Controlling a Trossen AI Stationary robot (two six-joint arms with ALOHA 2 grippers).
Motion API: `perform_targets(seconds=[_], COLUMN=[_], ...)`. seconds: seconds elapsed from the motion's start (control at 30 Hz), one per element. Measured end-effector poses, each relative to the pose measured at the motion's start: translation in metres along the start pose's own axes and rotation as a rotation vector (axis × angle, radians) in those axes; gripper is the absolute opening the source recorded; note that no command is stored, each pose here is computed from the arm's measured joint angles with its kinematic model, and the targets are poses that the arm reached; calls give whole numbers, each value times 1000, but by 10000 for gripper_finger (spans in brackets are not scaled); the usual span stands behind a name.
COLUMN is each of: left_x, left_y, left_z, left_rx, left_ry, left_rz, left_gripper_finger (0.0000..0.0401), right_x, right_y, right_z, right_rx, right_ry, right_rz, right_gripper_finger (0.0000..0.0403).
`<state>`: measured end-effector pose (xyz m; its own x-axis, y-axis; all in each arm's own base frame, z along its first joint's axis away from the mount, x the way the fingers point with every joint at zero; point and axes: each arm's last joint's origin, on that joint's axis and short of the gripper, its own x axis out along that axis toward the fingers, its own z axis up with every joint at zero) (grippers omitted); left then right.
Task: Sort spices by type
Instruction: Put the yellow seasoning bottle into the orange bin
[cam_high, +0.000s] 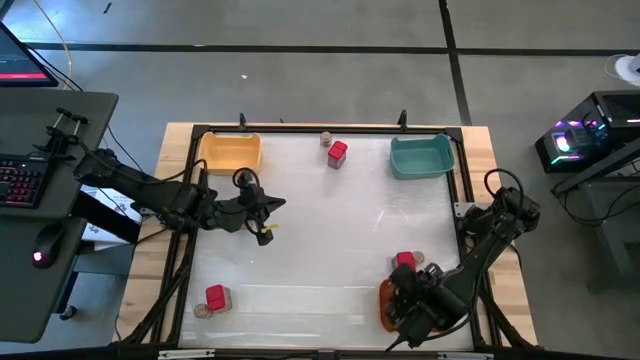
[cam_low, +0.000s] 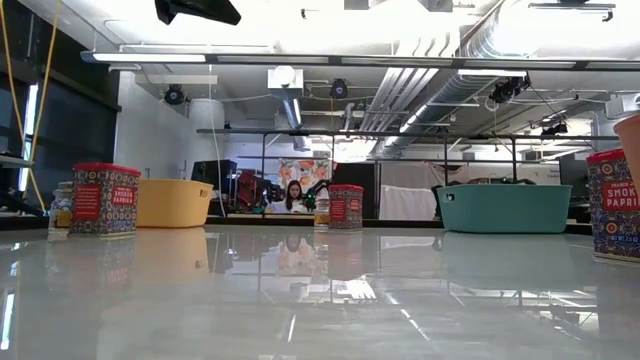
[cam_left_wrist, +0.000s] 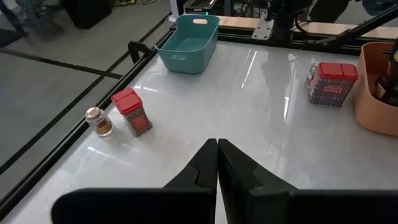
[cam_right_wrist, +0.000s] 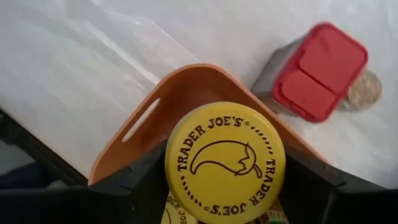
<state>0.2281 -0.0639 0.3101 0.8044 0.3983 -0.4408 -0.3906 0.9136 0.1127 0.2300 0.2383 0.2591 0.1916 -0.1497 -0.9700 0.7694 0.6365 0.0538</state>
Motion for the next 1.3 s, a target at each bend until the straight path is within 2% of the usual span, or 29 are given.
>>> perform_targets(seconds=[0.37,0.6,0.93,1.1,1.3], left_x=[0,0,0,0,0], left_y=[0,-1,-1,-1,-1], left_z=[0,0,0,0,0], left_rx=[0,-1,0,0,0], left_ry=[0,6,10,11,11], left_rz=[-1,-21,-32,-33,-34], left_gripper_finger=[0,0,0,0,0], right_x=[2,5,32,34,34], right_y=[0,-2,11,13,14], right_z=[7,6,2,5,4], right_rx=[348,501,516,520,452], right_ry=[57,106,91,92,105], right_rz=[-30,-93,-158,-152,-139], right_gripper_finger=[243,243,243,243,243])
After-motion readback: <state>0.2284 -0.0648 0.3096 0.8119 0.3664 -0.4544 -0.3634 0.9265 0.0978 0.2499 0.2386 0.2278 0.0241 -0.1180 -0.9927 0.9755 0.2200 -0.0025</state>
